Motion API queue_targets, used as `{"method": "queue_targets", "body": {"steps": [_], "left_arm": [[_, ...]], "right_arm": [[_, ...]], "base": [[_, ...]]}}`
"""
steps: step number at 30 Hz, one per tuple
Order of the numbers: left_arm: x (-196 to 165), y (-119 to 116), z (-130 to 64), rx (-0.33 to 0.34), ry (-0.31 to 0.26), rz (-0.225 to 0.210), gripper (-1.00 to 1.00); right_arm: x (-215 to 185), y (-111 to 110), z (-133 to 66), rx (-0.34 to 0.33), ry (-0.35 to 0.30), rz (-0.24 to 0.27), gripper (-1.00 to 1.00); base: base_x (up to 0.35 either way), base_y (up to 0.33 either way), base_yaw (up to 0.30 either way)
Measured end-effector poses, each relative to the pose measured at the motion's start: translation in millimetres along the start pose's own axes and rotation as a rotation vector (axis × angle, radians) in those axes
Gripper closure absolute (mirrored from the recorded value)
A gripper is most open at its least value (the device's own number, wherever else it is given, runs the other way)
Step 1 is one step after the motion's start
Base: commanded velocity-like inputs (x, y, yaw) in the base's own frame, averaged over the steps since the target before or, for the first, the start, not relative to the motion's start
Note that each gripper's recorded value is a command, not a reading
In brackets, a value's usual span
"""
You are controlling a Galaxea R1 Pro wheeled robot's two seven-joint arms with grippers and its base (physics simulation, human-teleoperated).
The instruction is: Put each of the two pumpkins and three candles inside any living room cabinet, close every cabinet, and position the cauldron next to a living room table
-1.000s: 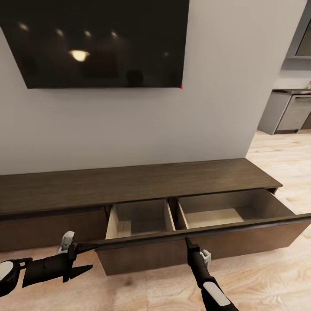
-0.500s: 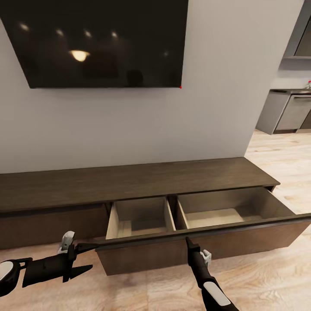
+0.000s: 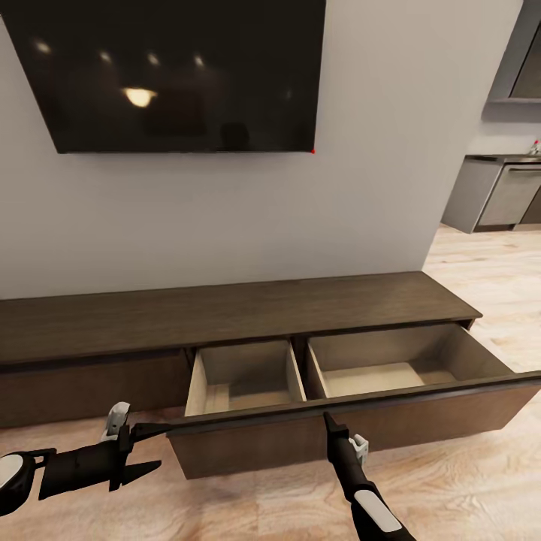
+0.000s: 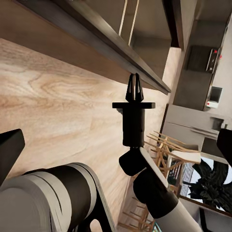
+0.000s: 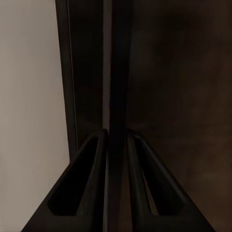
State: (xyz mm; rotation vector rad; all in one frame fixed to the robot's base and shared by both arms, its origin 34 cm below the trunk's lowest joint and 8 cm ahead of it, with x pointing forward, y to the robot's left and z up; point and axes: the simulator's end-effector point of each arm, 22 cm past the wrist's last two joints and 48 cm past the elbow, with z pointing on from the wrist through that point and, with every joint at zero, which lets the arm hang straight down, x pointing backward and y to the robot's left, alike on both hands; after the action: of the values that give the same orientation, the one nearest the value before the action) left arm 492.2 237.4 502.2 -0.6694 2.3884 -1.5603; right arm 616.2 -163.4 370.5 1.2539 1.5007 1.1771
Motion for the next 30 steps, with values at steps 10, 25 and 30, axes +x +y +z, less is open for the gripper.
{"method": "queue_targets", "body": {"steps": [10,25,30], "left_arm": [[0,0,0.0,0.0,0.0,0.0,-1.0],[0,0,-0.1,0.0,0.0,0.0,-1.0],[0,0,-0.1,0.0,0.0,0.0,-1.0]], "right_arm": [[0,0,0.0,0.0,-0.001,0.001,1.0],[0,0,-0.3,-0.001,-0.002,0.001,1.0],[29,7,0.3,-0.022,0.085,-0.052,-1.0]], "base": [[-0.021,0.0,0.0],[-0.009,0.0,0.0],[-0.029,0.0,0.0]]}}
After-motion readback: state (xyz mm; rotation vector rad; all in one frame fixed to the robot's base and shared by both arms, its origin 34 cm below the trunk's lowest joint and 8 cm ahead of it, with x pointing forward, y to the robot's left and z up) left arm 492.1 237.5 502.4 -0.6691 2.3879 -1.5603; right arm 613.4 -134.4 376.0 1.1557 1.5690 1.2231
